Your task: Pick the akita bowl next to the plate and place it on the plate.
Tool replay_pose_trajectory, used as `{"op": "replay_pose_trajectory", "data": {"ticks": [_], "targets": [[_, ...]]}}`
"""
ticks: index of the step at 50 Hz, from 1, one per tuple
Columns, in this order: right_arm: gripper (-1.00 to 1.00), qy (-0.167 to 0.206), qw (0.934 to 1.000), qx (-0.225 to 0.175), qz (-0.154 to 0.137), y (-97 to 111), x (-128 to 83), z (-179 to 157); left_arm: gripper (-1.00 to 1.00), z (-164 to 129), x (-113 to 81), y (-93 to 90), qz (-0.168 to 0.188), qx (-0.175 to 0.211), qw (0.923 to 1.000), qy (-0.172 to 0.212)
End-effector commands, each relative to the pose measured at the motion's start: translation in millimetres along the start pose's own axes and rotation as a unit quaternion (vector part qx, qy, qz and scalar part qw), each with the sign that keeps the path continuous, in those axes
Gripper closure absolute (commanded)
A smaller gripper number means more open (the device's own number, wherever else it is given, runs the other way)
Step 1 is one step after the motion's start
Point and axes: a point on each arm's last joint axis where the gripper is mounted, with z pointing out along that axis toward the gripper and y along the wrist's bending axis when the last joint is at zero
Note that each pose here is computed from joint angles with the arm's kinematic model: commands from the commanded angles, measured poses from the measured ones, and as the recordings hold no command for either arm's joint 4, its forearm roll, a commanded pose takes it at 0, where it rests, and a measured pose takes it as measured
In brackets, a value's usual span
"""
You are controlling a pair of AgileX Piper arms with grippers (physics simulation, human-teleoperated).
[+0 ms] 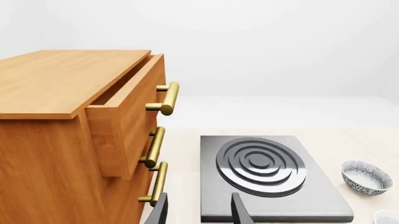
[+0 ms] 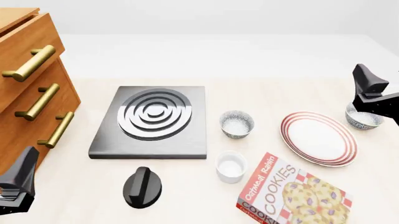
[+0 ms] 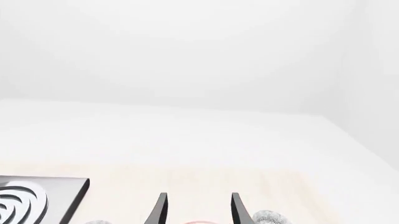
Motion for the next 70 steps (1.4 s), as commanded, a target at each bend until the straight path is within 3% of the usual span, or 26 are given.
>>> {"op": "replay_pose_trajectory", "data": {"ticks": [1,41,70], "targets": [[-1.00,0.010,0.9999,0.005,-0.002,-1.9,3.8,16.1,-1.00,0.0,0.0,0.0,0.000,0.000,1.0000,0.000],[-1.00,0.041,0.9987,0.026,-0.011,-12.4,20.1,60.2,-1.00,0.0,0.0,0.0,0.000,0.000,1.0000,0.000],[-1.00,0.060,0.9968,0.052,0.004,-25.9,27.9,75.1,-1.00,0.0,0.0,0.0,0.000,0.000,1.0000,0.000]]}}
